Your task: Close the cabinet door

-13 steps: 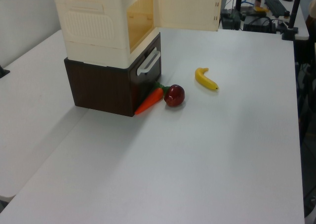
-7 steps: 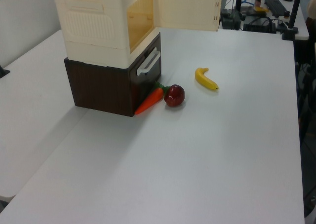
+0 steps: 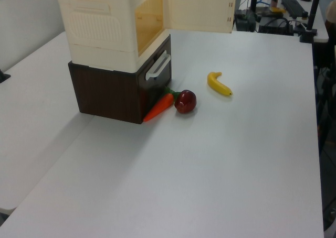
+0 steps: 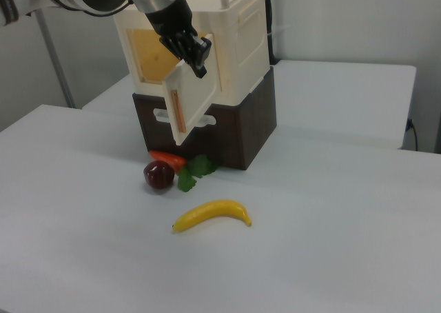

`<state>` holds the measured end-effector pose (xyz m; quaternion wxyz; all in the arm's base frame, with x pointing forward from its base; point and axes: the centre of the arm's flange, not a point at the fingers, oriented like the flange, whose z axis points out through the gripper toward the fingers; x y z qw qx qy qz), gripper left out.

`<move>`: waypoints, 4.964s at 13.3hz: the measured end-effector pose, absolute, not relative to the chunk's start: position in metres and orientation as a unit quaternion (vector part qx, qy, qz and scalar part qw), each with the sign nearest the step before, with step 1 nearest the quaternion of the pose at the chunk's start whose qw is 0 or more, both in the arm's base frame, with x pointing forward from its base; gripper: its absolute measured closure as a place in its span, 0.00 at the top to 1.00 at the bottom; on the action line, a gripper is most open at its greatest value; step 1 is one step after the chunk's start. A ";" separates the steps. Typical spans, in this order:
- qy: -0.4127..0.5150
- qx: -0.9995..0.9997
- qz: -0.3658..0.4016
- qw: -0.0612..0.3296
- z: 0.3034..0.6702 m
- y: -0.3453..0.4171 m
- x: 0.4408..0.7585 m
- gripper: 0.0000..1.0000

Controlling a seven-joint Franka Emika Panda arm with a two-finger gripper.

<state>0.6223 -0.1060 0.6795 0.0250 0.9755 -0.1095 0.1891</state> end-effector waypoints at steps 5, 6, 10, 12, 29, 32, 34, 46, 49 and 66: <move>-0.101 0.977 0.185 -0.025 0.670 -0.082 0.631 0.01; -0.097 0.977 0.185 -0.034 0.670 -0.075 0.631 0.01; -0.073 0.979 0.183 -0.057 0.670 -0.039 0.635 0.01; -0.060 0.980 0.179 -0.061 0.667 -0.020 0.636 0.01; -0.012 0.946 0.312 -0.081 0.622 0.067 0.690 0.01; -0.008 0.936 0.341 -0.084 0.622 0.076 0.696 0.01; -0.008 0.928 0.364 -0.086 0.623 0.079 0.700 0.01; -0.011 0.906 0.415 -0.085 0.611 0.078 0.714 0.01; -0.011 0.903 0.421 -0.085 0.610 0.078 0.714 0.01; 0.046 0.998 0.047 -0.018 0.598 0.065 0.618 0.01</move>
